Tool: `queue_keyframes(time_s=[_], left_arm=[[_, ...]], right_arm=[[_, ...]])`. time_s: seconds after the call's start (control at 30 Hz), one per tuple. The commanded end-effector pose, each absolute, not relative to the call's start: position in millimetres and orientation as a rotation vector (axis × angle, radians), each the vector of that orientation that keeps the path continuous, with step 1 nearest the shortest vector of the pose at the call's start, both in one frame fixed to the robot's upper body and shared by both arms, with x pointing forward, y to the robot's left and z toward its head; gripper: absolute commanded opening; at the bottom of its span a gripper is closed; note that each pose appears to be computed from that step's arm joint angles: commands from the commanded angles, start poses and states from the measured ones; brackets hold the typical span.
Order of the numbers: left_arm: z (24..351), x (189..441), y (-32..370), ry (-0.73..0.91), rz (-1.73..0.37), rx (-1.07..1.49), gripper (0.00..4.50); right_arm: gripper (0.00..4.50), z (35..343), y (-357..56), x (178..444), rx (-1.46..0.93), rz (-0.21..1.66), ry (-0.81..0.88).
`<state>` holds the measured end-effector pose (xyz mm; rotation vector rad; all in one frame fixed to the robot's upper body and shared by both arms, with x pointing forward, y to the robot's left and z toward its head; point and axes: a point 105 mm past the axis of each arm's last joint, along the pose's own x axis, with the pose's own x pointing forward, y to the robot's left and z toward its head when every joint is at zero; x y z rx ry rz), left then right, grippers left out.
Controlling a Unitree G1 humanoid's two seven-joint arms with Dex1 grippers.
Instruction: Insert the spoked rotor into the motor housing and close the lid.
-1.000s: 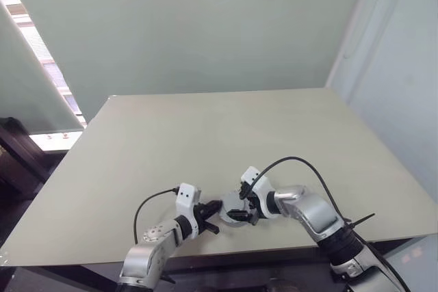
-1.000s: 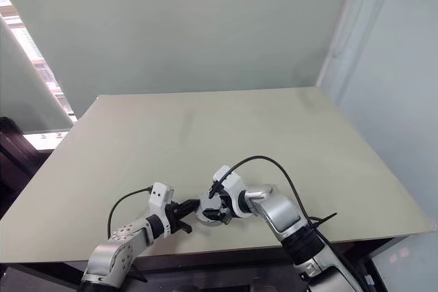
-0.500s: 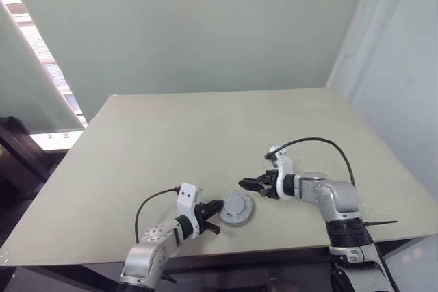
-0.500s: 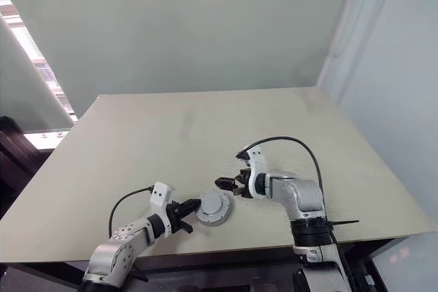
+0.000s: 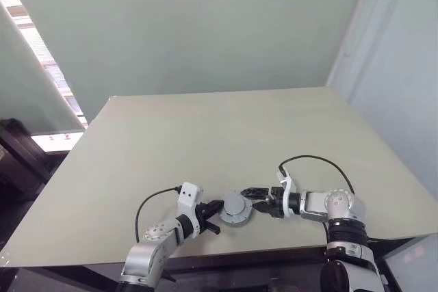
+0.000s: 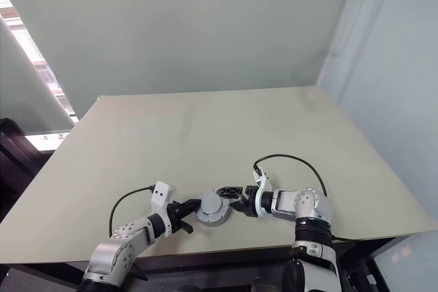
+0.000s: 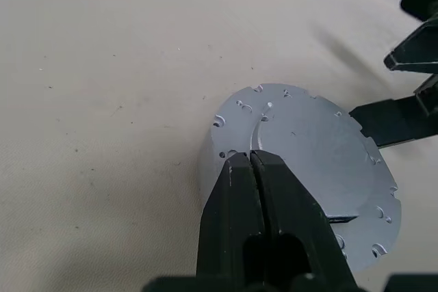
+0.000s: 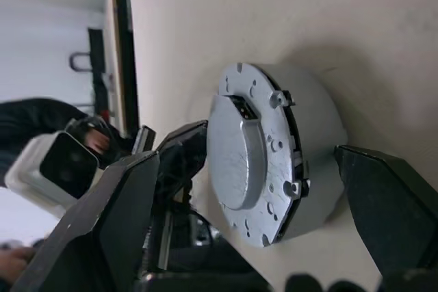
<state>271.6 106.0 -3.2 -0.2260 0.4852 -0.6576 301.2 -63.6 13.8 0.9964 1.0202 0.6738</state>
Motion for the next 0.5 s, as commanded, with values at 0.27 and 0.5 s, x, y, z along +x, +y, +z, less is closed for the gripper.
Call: queue_keyframes(time_s=[0.27,0.5], left_arm=[[-14.0,264.2,102.0,0.550,-0.675,-0.219,0.00],[-13.7,265.0,101.4,0.547,-0.676,-0.217,0.00]], right_arm=[[4.47,16.6,-37.1,293.7,1.043,0.758,1.059],[4.47,4.8,-35.7,294.8,0.985,0.697,1.068]])
